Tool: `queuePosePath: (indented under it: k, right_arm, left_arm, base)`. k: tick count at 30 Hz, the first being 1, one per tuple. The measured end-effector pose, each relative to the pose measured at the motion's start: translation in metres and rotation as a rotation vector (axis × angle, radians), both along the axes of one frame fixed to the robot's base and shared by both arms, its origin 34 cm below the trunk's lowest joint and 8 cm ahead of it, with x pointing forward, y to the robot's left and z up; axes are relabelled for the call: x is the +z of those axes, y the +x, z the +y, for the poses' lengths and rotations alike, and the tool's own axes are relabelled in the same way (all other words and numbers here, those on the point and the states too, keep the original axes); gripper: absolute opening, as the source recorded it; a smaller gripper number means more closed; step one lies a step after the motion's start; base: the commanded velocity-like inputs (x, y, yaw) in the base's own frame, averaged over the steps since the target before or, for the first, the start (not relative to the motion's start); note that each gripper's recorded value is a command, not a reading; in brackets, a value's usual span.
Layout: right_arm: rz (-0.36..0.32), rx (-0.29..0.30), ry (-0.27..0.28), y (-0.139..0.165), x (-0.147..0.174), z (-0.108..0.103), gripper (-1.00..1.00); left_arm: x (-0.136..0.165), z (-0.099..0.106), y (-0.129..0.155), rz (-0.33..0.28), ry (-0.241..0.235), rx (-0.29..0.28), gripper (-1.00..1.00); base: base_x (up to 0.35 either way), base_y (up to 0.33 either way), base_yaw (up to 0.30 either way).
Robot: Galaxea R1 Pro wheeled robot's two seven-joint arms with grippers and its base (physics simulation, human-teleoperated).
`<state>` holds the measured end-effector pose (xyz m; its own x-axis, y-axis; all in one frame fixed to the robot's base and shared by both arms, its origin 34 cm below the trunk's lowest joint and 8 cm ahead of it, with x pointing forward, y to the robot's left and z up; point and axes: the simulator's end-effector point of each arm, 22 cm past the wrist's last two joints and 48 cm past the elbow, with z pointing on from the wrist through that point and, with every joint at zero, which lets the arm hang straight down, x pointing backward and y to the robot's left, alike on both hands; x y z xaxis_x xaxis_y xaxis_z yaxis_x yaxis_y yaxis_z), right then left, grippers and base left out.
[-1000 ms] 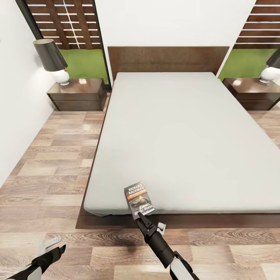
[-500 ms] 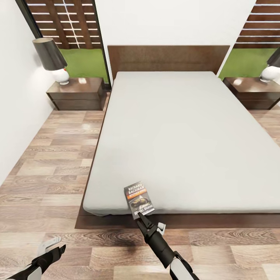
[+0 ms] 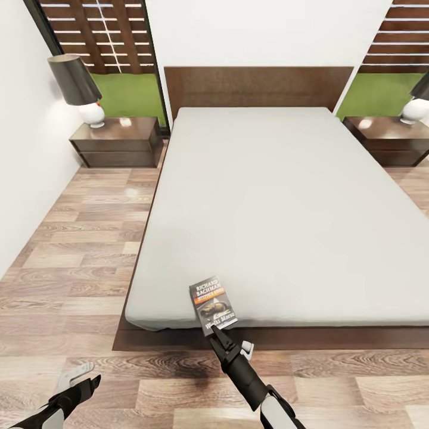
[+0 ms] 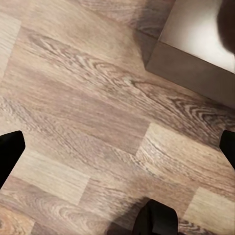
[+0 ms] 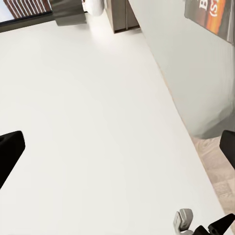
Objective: In the bedroom, move the book from the bed onto either nightstand, and place the two sandals side by side next to the bed.
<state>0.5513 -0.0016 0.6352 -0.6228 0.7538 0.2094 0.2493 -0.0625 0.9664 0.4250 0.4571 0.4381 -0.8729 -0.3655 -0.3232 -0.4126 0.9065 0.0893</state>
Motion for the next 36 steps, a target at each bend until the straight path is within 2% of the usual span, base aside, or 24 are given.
queuePosePath:
  k: [36]
  right_arm:
    - [-0.001, 0.0, -0.001, -0.003, -0.061, 0.0, 1.0]
  left_arm:
    - [-0.061, 0.0, -0.002, -0.001, 0.0, 0.0, 1.0]
  base:
    - [0.0, 0.0, 0.0]
